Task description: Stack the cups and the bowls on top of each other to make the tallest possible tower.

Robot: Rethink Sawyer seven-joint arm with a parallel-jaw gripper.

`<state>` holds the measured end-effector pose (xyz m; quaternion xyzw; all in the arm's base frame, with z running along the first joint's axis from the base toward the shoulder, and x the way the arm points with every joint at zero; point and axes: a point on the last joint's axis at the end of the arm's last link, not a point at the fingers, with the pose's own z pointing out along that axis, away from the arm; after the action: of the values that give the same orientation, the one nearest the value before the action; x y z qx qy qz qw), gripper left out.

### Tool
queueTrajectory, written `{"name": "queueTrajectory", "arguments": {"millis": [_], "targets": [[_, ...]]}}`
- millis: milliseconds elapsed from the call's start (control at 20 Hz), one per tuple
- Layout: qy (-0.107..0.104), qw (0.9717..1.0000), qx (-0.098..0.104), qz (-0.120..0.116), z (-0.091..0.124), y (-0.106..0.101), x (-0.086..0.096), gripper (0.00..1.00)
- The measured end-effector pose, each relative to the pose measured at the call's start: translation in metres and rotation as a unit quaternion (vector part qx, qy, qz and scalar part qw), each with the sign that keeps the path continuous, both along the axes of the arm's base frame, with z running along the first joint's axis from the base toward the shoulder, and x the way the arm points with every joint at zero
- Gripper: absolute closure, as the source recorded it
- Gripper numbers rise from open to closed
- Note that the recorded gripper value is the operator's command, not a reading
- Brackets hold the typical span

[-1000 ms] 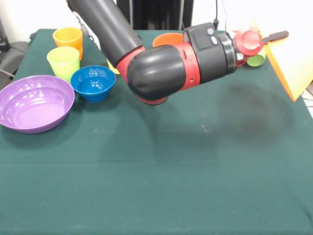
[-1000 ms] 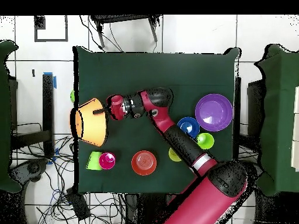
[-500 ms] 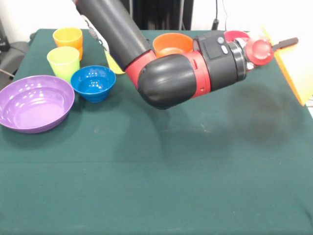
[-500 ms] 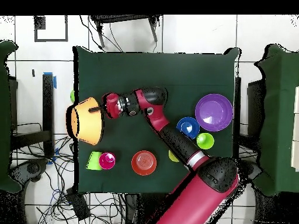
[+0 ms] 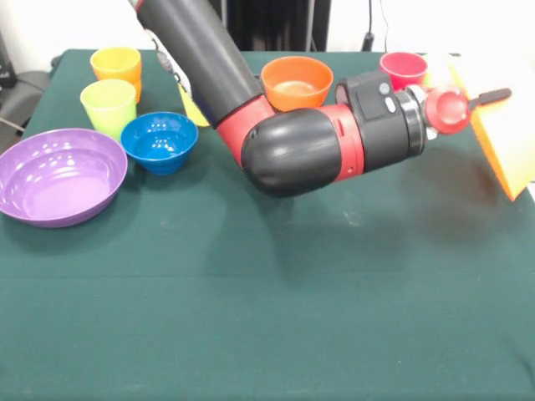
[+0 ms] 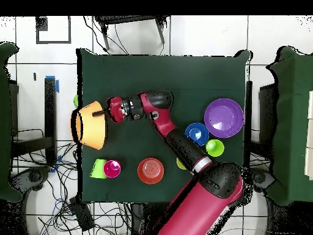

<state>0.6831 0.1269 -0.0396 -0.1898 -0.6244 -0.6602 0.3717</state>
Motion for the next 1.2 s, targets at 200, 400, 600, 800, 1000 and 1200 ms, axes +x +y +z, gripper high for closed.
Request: {"name": "queueTrajectory", "arguments": {"millis": [200, 400, 600, 800, 1000, 1200], "targets": [[0.002, 0.9999, -0.009, -0.009, -0.012, -0.006, 0.009, 1.00], [-0.004, 0.9996, -0.019, -0.019, -0.015, -0.014, 0.022, 1.00], [-0.010, 0.9993, -0.028, -0.024, -0.018, -0.015, 0.030, 1.00], [-0.012, 0.9990, -0.034, -0.028, -0.019, -0.015, 0.036, 1.00], [-0.012, 0.9987, -0.038, -0.030, -0.019, -0.014, 0.042, 1.00], [-0.010, 0.9990, -0.037, -0.021, -0.020, -0.014, 0.043, 1.00]]}}
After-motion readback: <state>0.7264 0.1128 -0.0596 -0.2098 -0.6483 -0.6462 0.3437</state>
